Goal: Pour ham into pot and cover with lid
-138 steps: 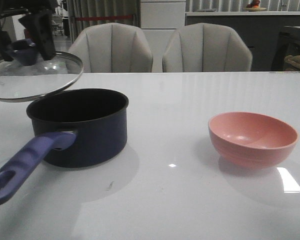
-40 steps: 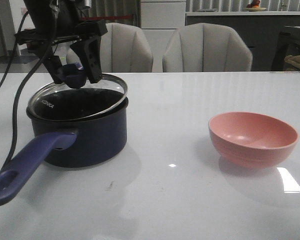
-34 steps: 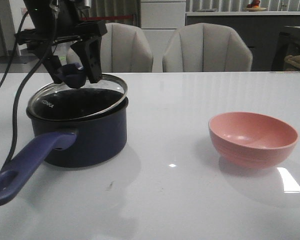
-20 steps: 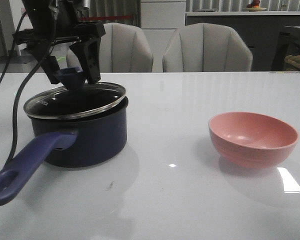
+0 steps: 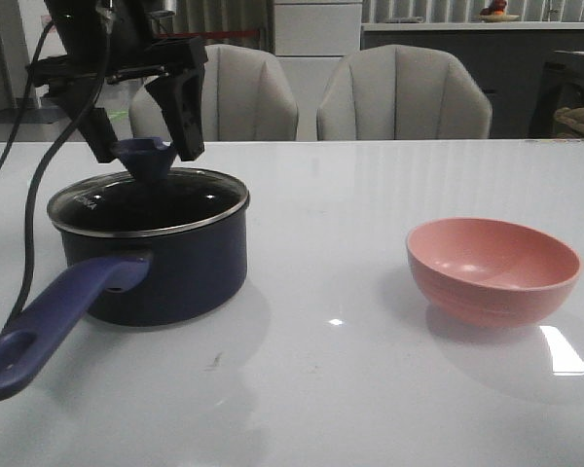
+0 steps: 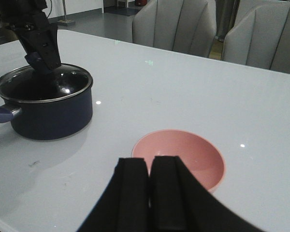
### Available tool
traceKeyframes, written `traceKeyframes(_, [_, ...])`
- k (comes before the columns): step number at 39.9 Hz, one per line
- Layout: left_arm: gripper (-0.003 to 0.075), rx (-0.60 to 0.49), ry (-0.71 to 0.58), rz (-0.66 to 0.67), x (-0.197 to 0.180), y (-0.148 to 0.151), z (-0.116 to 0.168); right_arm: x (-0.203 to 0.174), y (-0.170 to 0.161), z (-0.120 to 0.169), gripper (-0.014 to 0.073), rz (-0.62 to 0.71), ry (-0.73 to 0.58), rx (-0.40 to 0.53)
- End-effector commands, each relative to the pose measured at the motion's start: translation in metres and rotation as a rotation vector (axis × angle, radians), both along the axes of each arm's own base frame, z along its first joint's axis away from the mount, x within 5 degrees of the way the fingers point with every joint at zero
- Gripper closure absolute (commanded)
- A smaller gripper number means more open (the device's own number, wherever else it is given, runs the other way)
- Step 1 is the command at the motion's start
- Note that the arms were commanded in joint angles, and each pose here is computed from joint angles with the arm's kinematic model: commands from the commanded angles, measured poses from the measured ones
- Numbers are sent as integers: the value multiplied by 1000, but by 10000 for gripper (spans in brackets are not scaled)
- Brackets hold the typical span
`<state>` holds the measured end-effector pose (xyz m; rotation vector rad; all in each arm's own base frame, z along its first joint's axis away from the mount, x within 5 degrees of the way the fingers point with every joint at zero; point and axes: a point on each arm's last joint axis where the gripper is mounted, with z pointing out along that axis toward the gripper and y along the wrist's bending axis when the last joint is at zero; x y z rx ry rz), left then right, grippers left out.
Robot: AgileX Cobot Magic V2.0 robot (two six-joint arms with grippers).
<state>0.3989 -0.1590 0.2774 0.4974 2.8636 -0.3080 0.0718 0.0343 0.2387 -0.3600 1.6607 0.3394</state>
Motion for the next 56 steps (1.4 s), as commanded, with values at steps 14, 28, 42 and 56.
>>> traceKeyframes(14, [82,-21,-151,-13,-23,8,66,2,-2,15,447,-24,-82,23])
traceKeyframes(28, [83,75,-338,3,-90,47,119,2,-2,15,447,-24,-82,23])
traceKeyframes(42, [83,-15,-600,31,-175,79,125,2,-2,15,447,-24,-82,23])
traceKeyframes(56, [83,-131,-914,59,-275,115,87,2,-2,15,447,-24,-82,23])
